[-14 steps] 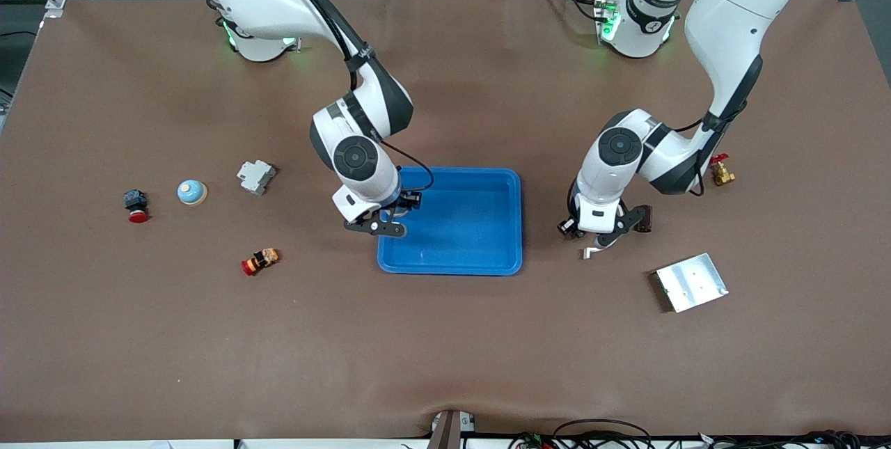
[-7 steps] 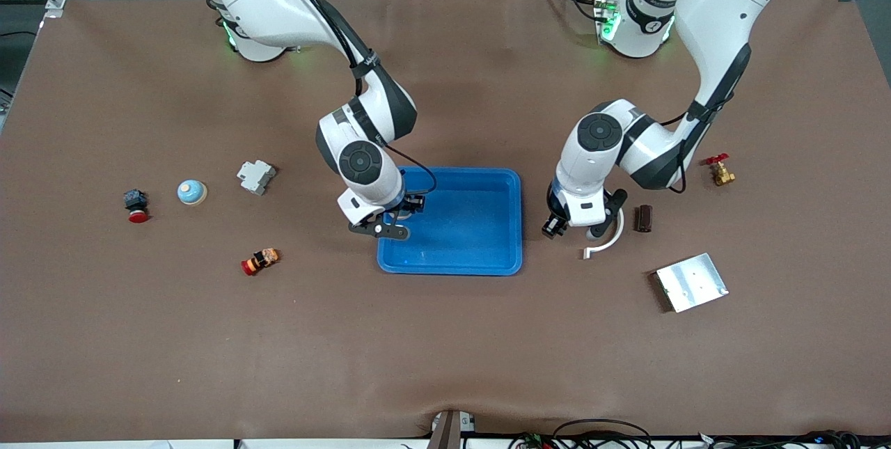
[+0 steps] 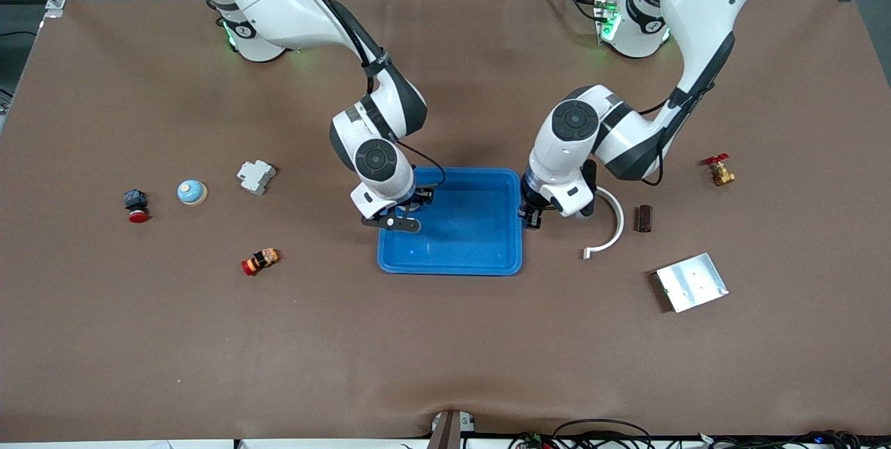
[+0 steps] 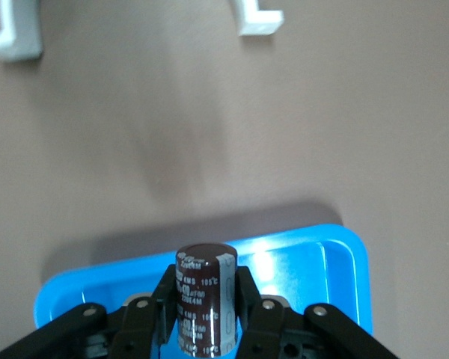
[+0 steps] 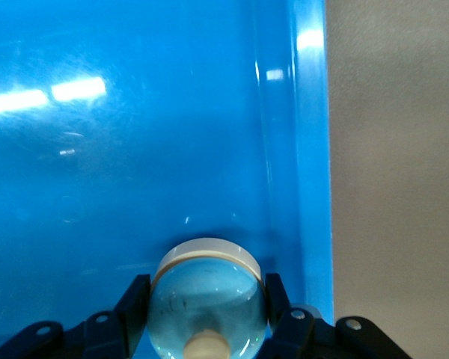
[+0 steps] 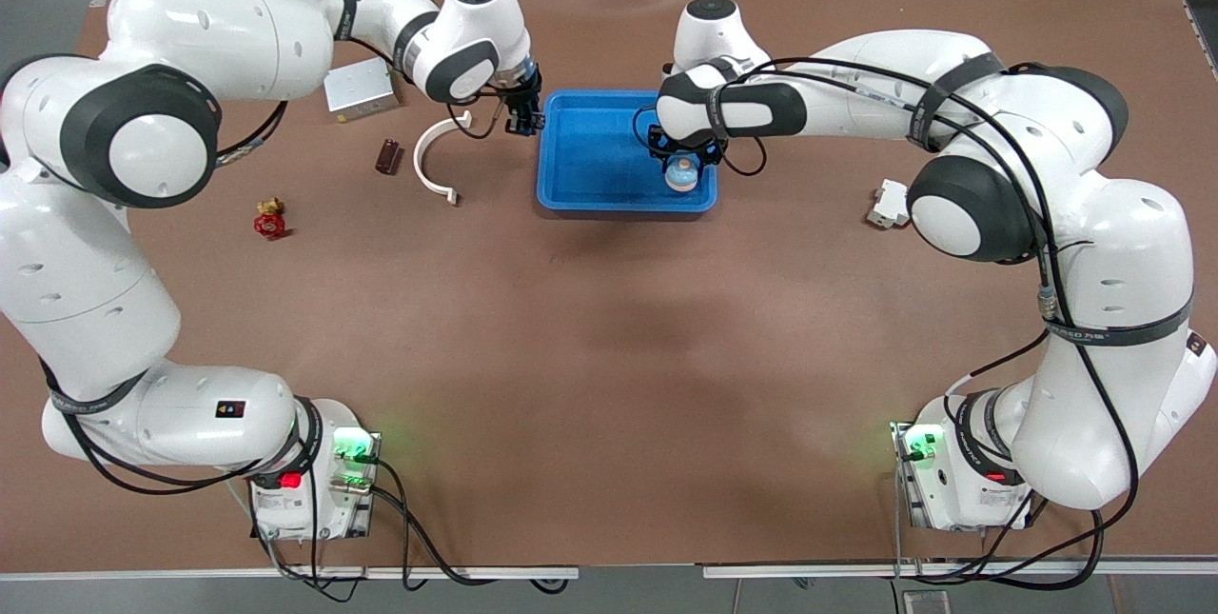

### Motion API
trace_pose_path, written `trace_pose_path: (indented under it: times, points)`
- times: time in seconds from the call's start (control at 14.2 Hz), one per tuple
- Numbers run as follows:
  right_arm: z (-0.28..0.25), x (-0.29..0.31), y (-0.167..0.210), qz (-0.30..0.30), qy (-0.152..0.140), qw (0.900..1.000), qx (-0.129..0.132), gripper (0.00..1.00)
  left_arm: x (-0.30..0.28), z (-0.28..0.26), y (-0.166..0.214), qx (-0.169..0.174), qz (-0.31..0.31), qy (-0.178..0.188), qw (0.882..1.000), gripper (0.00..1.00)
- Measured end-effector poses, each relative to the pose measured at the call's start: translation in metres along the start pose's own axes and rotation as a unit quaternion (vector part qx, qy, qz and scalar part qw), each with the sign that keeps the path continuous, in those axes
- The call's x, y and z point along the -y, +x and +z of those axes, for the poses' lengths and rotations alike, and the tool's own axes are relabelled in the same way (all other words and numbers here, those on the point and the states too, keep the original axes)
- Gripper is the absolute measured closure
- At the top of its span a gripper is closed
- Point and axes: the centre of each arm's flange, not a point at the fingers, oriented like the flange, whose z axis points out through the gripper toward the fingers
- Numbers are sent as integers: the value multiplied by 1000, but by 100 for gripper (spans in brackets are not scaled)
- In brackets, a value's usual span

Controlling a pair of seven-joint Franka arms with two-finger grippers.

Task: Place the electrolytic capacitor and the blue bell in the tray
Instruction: 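Release the bell into the tray while the left gripper lowers the capacitor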

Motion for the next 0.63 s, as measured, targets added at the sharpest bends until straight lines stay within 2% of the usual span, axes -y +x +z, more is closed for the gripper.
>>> trace_pose_path:
  times: [0.07,0.28,0.49,0.63]
  points:
    - [2,0,0,1,0,1000,1,29,3,3,-8,2,-17,3,1000,65]
    - [1,1,0,3,3,1000,2,1,20,19,-41,8,-43,19,999,65]
    - [-4,-6,9,12,3,1000,0,0,28,32,-64,15,-59,31,998,65]
    - [-17,-27,26,31,-3,999,11,0,32,39,-73,17,-59,36,997,65]
